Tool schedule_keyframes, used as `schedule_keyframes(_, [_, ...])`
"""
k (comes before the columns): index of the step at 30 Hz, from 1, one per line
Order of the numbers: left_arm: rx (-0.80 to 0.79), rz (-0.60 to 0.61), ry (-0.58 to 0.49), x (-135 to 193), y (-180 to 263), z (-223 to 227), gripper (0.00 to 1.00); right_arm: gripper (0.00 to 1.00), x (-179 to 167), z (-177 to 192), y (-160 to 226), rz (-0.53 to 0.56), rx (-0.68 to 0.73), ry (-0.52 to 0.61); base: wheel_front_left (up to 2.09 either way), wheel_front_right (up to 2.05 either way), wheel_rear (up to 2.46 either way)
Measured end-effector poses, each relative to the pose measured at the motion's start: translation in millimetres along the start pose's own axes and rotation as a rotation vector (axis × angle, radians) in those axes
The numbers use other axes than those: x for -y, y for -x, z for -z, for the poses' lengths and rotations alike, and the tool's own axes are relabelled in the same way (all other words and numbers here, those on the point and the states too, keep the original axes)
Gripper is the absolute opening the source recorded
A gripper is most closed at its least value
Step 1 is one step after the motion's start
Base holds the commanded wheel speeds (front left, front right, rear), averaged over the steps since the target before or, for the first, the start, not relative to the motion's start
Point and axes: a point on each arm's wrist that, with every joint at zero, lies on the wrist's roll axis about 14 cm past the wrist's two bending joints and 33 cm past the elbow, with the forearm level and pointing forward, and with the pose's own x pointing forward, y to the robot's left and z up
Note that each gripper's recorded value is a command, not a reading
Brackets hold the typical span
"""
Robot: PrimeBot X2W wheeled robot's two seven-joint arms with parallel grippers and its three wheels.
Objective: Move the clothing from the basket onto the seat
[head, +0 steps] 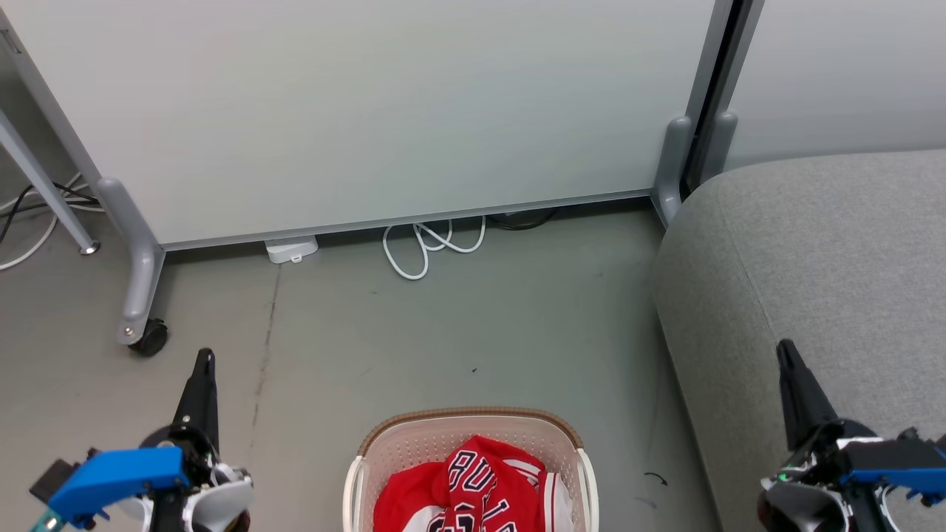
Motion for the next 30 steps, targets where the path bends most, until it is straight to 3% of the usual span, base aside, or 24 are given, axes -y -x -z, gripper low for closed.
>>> schedule_keyframes(5, [0.008,-0.084,0.010,-29,14,0,1.00,1.00,25,1,11,0.076,0.006,-0.010,0.00,0.00,0.00])
schedule_keyframes(12, [0.025,-0.078,-0.028,-26,14,0,1.00,1.00,25,1,11,0.078,0.019,0.035,0.00,0.00,0.00])
schedule_keyframes(30, [0.033,-0.023,-0.323,-6,9,5,1.00,1.00,5,7,5,0.018,0.027,0.292,0.00,0.00,0.00])
